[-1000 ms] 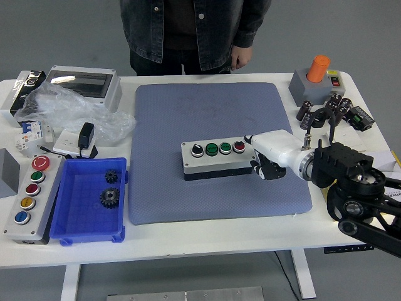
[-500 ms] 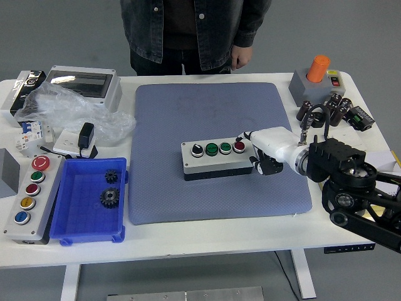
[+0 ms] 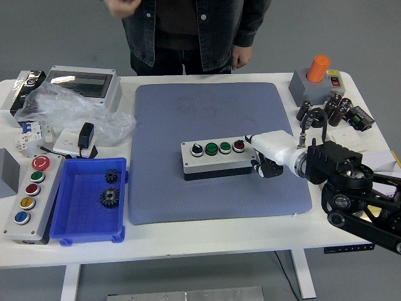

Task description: Pick up the button,place it on the desk,press the button,press the button

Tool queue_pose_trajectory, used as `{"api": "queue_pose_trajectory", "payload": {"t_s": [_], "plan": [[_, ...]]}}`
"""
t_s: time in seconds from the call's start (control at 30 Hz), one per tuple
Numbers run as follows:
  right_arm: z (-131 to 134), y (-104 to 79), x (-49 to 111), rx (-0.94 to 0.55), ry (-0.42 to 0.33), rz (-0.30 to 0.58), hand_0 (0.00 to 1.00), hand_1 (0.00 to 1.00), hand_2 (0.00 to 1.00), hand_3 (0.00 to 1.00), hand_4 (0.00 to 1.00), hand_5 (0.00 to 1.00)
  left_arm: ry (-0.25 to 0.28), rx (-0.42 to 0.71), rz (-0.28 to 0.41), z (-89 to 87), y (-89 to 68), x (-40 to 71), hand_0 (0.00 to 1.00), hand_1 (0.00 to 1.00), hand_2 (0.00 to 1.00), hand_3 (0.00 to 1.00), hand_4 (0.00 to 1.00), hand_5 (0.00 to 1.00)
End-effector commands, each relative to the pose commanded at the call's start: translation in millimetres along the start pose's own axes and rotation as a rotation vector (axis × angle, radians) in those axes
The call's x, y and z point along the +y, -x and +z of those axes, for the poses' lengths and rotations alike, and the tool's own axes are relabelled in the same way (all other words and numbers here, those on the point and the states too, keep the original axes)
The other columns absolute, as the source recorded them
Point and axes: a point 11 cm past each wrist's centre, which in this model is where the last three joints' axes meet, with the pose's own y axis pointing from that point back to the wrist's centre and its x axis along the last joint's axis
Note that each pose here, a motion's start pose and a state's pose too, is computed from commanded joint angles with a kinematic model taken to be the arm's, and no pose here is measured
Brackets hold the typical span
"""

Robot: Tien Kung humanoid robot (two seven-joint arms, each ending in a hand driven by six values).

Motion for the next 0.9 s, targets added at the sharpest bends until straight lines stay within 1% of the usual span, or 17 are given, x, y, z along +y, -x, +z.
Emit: {"api": "queue_pose_trajectory", "payload": {"t_s": [0.2, 0.37, 0.6, 0.73, 0.8, 0.83, 0.9], "plan": [[-4, 6.2, 0.7, 0.013, -0.008, -0.017, 0.342, 0.328, 0.250, 0.885, 0.422, 0.002, -0.002, 0.000, 0.001, -1.1, -0.3, -0.1, 0.695, 0.736, 0.669, 0.668, 0.669, 0.449], [-6, 6.4, 1.9, 0.018, -0.016, -0.018, 0.340, 0.326, 0.249, 0.879, 0.423, 0.002, -0.001, -0.001, 0.000, -1.1, 0.3, -0.1, 0.695, 0.736, 0.669, 0.668, 0.668, 0.450], [-8, 15.6, 1.5, 0.031, -0.019, -0.050, 0.338, 0.325, 0.247, 0.865, 0.421, 0.002, -0.001, -0.001, 0.001, -1.4, 0.2, -0.1, 0.695, 0.736, 0.670, 0.668, 0.669, 0.450], [-8, 17.7, 0.9, 0.034, -0.019, -0.056, 0.334, 0.325, 0.246, 0.859, 0.423, 0.002, -0.002, -0.002, 0.001, -2.0, 0.0, -0.2, 0.695, 0.736, 0.669, 0.668, 0.668, 0.449], [-8, 16.0, 1.1, 0.030, -0.020, -0.048, 0.334, 0.325, 0.246, 0.859, 0.423, 0.002, -0.001, -0.002, 0.002, -1.6, -0.1, -0.1, 0.695, 0.736, 0.669, 0.668, 0.668, 0.449], [-7, 12.9, 1.6, 0.026, -0.023, -0.036, 0.333, 0.324, 0.244, 0.844, 0.422, 0.002, 0.000, -0.002, 0.002, -1.6, -0.1, -0.1, 0.695, 0.737, 0.669, 0.668, 0.669, 0.450], [-7, 5.1, 2.9, 0.015, -0.030, -0.006, 0.333, 0.324, 0.244, 0.844, 0.422, 0.002, -0.001, -0.003, 0.002, -2.0, 0.0, -0.2, 0.695, 0.737, 0.669, 0.668, 0.669, 0.450]]}}
